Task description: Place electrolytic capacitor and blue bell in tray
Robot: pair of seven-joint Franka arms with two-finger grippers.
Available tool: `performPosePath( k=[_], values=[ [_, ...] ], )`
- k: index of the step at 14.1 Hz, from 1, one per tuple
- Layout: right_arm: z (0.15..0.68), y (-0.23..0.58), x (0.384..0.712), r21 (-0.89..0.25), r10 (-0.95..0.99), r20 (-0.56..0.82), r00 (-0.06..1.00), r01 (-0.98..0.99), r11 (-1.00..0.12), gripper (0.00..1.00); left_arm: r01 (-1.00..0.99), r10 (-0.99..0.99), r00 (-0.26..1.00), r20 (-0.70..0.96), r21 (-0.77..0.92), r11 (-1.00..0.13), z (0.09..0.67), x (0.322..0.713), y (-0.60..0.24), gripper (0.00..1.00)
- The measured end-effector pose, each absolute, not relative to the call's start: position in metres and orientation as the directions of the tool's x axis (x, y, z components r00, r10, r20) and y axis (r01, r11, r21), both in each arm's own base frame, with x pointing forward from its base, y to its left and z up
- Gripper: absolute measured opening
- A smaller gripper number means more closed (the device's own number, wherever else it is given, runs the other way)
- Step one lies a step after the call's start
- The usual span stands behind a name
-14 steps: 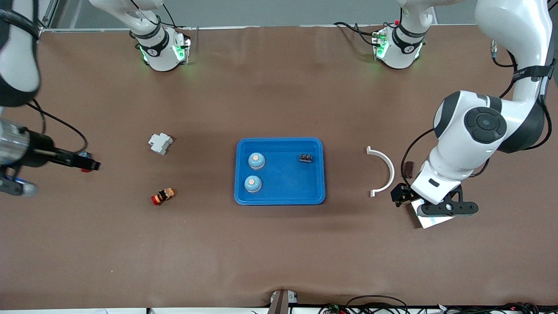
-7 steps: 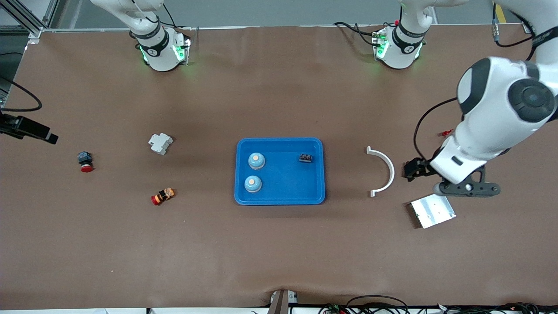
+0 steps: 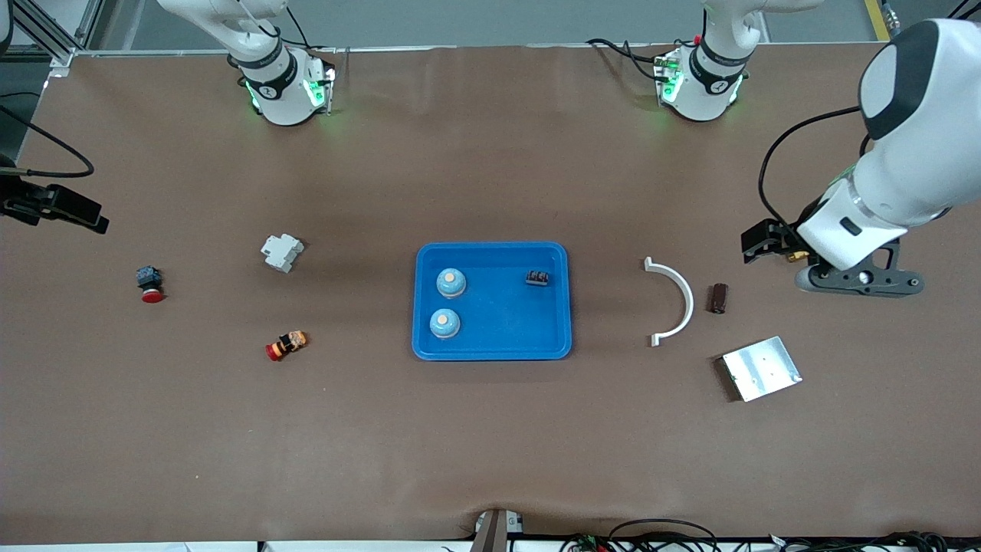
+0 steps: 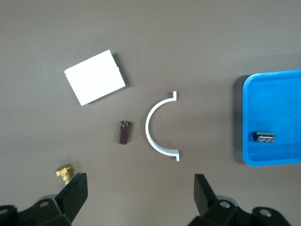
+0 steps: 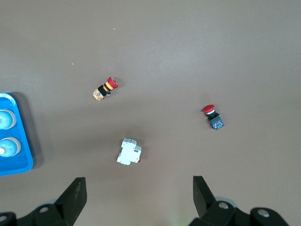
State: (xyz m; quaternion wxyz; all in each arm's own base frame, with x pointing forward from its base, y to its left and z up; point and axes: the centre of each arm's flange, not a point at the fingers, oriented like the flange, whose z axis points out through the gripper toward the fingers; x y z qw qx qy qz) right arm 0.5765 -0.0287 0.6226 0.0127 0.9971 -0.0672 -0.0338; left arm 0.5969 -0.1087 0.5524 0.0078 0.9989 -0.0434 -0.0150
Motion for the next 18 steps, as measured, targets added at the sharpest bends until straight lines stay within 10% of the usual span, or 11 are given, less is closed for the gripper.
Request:
performPosePath(
  k=[8,18],
  values=[
    [0.619,-0.028,0.569,0.03,-0.134,-0.069,0.989,-0.132,-0.991,1.0,-0.017,-0.019,0.994,-0.108,0.014,-1.0,0.533,0.595,-0.032,1.0],
    [0.622,-0.025,0.57,0.008,-0.131,-0.051,0.99,-0.131,-0.991,1.0,-0.113,-0.113,0.992,0.064,-0.001,-0.994,0.34,0.527,-0.009,1.0]
  ],
)
